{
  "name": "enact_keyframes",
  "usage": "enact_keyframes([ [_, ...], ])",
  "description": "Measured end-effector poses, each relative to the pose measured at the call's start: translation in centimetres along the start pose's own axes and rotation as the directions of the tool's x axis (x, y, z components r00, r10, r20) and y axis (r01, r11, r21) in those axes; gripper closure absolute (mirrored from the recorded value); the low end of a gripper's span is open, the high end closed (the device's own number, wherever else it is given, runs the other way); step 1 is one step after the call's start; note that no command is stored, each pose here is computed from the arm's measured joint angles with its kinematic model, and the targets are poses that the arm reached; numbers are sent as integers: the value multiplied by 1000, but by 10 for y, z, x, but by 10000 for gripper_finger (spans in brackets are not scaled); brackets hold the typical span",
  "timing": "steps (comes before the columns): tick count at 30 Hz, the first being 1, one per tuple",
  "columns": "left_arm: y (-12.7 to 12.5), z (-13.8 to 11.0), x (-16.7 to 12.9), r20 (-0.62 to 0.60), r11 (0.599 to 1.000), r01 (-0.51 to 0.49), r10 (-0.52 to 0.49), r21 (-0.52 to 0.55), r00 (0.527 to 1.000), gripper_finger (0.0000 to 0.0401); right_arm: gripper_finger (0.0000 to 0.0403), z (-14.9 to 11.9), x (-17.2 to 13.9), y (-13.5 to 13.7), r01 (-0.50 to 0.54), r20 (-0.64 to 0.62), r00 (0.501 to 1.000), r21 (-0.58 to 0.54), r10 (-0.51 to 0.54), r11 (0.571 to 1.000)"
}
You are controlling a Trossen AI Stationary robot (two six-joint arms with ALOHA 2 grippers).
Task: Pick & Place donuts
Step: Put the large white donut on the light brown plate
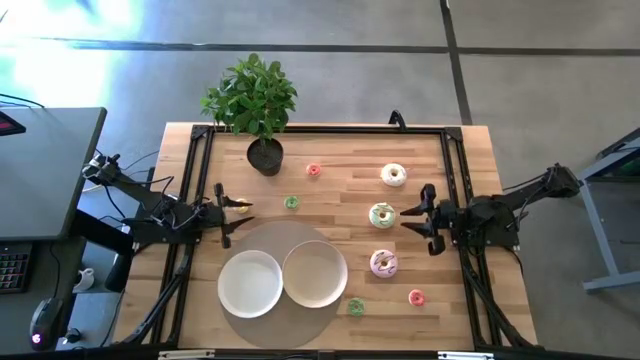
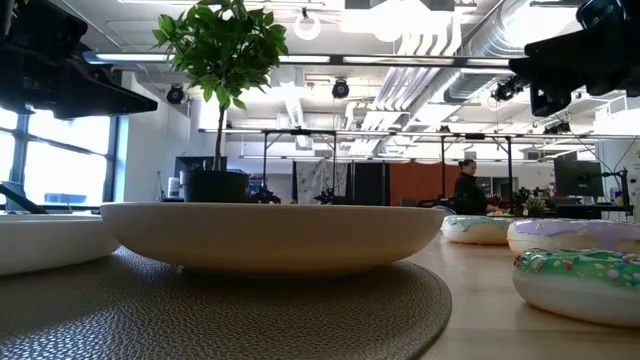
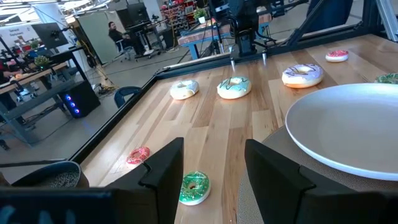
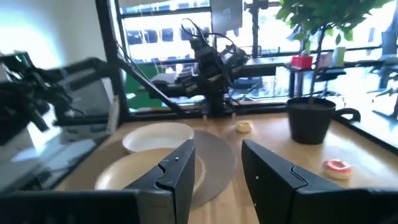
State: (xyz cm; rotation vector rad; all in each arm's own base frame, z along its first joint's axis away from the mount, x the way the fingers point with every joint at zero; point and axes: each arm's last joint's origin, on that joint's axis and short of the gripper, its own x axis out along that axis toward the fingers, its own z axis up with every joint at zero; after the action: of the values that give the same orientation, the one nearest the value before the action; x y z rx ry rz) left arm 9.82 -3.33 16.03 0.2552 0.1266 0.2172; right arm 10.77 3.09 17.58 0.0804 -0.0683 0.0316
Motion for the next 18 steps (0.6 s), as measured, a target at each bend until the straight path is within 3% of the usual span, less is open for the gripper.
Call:
enact_keyframes([
  [9,0,0,0,0,1000,1,-1,0,1000,233,274,3,0,-1,29,35,999,-74,-26,997],
  [12,0,0,0,2,1000,3,-3,0,1000,233,274,14,-2,-5,212,137,971,-99,-198,972],
  [15,-1,1,0,15,1000,27,-27,-3,1000,233,274,24,-5,-11,402,219,899,-73,-379,913],
  [18,-2,2,0,23,997,69,-69,-18,997,233,274,30,-8,-14,491,254,844,-10,-472,871],
])
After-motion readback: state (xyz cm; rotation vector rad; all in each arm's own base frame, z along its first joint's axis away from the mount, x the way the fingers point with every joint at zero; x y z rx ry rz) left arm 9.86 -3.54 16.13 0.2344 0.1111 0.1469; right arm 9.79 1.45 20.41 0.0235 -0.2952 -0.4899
